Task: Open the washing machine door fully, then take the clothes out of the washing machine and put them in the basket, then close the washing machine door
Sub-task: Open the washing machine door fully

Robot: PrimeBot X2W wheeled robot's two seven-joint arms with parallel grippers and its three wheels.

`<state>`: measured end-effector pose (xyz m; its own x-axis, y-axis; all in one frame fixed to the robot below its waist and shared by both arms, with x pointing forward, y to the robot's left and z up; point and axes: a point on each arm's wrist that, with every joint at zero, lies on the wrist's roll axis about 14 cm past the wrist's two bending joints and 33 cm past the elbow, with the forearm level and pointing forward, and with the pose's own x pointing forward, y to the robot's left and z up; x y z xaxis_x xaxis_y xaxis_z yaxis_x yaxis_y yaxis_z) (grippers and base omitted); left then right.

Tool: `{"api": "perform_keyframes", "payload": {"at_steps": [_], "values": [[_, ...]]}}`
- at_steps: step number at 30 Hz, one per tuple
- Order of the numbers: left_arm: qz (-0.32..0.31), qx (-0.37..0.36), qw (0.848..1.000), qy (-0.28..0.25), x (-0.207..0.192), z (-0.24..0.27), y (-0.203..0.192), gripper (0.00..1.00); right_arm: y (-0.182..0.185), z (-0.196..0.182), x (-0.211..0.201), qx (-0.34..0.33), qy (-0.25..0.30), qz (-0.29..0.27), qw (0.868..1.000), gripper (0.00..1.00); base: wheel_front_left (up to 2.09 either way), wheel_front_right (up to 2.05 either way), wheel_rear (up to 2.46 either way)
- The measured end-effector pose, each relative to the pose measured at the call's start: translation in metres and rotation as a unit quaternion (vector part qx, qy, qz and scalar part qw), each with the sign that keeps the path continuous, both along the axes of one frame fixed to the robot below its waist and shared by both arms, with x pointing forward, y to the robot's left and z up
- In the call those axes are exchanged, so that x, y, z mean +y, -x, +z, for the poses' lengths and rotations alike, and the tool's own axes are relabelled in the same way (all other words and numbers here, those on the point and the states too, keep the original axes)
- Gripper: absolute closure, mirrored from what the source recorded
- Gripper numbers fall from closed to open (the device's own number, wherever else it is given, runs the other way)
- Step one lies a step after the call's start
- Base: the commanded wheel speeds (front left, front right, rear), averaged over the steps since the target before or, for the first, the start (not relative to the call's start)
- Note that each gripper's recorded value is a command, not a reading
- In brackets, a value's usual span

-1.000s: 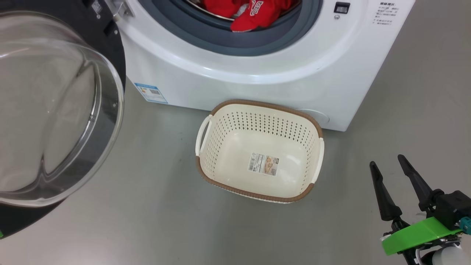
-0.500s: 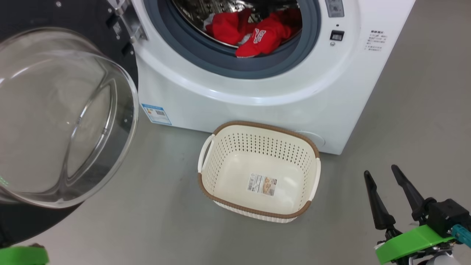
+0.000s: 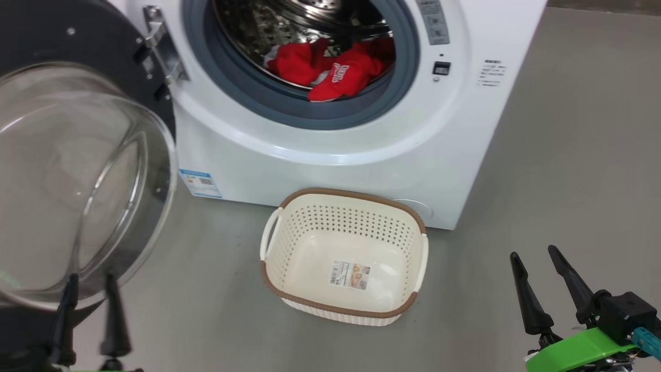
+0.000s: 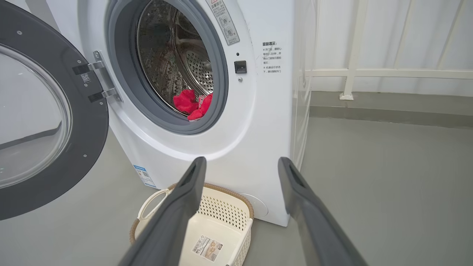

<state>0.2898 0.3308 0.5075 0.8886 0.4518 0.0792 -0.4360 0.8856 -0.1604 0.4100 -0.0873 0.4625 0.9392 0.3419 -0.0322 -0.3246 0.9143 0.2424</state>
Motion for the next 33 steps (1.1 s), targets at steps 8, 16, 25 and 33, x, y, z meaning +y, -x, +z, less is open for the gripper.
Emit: {"api": "perform_keyframes", "payload": {"at_steps": [8,16,25,33], "values": [[-0.080,-0.006,0.997,0.002,-0.045,0.001,-0.032,0.00,0.003,0.006,-0.033,-0.008,0.002,-0.048,0.999,0.00,0.00,0.00,0.00],[-0.162,-0.007,0.987,0.016,-0.090,-0.002,-0.054,0.00,0.016,0.002,-0.067,-0.001,0.004,-0.097,0.995,0.00,0.00,0.00,0.00],[-0.221,-0.007,0.975,0.020,-0.124,-0.003,-0.075,0.00,0.026,0.004,-0.102,-0.002,0.009,-0.148,0.989,0.00,0.00,0.00,0.00],[-0.247,-0.002,0.969,0.025,-0.142,-0.008,-0.086,0.00,0.033,0.004,-0.124,-0.001,0.010,-0.182,0.983,0.00,0.00,0.00,0.00]]}}
